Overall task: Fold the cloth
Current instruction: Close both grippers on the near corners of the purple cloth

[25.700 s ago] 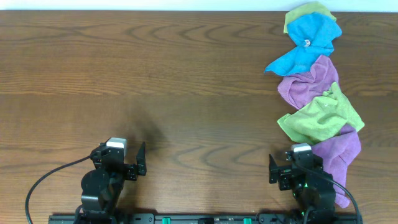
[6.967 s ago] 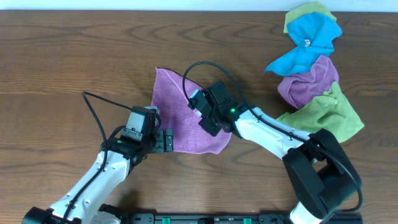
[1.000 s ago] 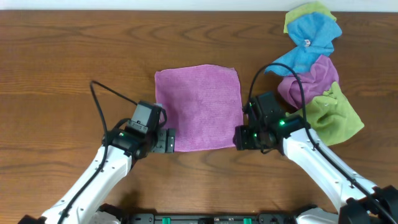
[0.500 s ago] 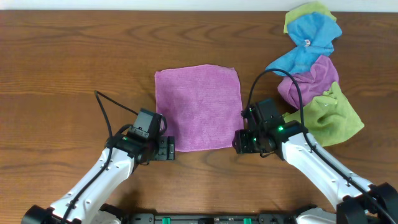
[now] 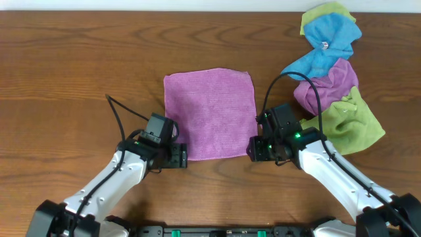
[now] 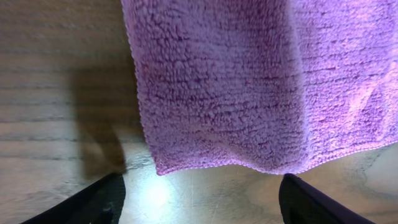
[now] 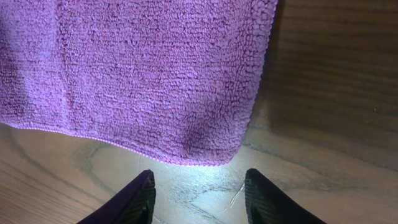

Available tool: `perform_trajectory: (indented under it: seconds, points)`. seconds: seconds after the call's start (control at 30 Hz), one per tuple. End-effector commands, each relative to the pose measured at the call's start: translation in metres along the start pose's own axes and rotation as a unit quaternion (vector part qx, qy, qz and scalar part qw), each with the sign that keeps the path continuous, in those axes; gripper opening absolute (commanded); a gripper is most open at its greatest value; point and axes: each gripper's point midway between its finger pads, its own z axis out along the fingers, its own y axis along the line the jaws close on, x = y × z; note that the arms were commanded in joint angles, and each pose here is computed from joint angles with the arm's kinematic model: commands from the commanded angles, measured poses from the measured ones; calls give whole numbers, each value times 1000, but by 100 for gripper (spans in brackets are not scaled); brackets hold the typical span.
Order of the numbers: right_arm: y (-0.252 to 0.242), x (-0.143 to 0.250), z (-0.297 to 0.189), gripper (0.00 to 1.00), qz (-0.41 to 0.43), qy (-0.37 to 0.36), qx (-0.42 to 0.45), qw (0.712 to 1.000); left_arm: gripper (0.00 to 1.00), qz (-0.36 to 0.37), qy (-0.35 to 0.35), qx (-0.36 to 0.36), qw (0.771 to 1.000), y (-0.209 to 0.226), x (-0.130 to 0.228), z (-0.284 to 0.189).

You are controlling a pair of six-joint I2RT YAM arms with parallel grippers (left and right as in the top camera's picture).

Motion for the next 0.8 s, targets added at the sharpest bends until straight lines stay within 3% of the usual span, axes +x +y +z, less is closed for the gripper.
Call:
perform_trajectory:
  seconds: [0.0, 0.53, 0.67, 0.77]
  points:
    - [-5, 1, 2, 46, -1, 3, 3, 1000, 75, -2, 7, 2, 1000, 0, 5, 4]
    - [-9, -1, 1, 45, 8, 0, 6, 1000, 56, -6, 27, -7, 1000, 5, 10, 17]
    - [-9, -1, 1, 44, 8, 0, 6, 1000, 38, -5, 26, -7, 1000, 5, 9, 17]
    - [-9, -1, 1, 41, 8, 0, 6, 1000, 18, -5, 25, -9, 1000, 6, 9, 17]
